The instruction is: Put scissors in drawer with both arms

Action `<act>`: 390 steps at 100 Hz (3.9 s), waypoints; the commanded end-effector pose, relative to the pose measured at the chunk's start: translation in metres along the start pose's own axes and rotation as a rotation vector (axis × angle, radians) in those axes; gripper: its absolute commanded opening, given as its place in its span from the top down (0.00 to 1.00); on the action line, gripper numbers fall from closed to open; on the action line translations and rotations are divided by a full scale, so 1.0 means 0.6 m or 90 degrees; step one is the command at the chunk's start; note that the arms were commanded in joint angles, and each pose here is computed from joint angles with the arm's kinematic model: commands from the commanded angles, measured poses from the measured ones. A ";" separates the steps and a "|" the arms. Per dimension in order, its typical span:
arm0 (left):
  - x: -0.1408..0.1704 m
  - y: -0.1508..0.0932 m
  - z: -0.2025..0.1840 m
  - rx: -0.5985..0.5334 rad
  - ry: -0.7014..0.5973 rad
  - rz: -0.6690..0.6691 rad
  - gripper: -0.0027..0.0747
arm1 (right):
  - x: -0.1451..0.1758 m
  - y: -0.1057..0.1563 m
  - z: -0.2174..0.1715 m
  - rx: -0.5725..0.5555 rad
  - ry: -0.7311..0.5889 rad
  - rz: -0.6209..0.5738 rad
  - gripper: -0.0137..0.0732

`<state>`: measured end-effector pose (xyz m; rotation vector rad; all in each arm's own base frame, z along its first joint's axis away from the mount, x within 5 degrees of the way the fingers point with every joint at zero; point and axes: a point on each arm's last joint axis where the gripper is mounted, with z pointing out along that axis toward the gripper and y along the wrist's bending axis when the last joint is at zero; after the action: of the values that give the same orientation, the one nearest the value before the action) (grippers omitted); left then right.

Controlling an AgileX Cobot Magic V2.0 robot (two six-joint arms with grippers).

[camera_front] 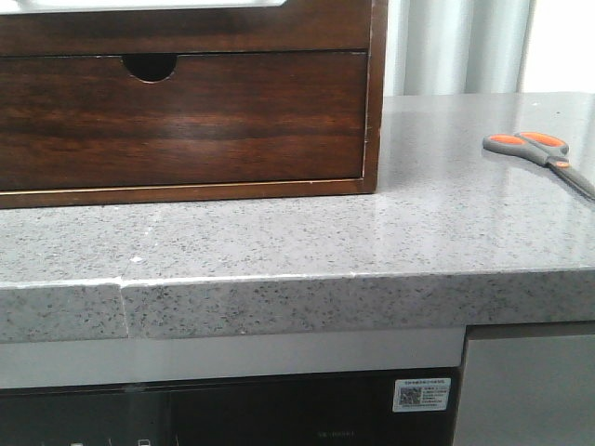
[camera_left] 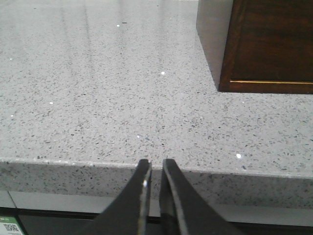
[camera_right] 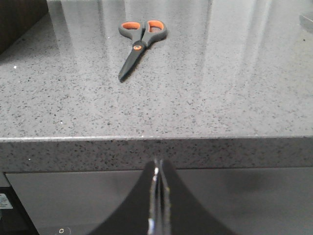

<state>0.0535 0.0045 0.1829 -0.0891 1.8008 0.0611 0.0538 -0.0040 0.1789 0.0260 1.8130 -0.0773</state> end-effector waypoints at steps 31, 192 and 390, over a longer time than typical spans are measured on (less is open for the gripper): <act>-0.003 0.000 -0.002 0.003 -0.049 -0.010 0.96 | 0.002 0.000 -0.001 0.004 -0.021 -0.003 0.96; -0.025 0.002 -0.005 -0.014 -0.143 0.037 0.96 | -0.033 -0.001 -0.006 0.007 -0.171 -0.004 0.96; -0.209 0.001 -0.027 -0.008 -0.253 0.003 0.60 | -0.214 0.003 0.047 -0.044 0.061 0.077 0.96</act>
<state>0.0638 0.0063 0.2860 -0.0748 1.5435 0.0826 0.1040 0.0010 0.2819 0.0856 1.9886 0.0908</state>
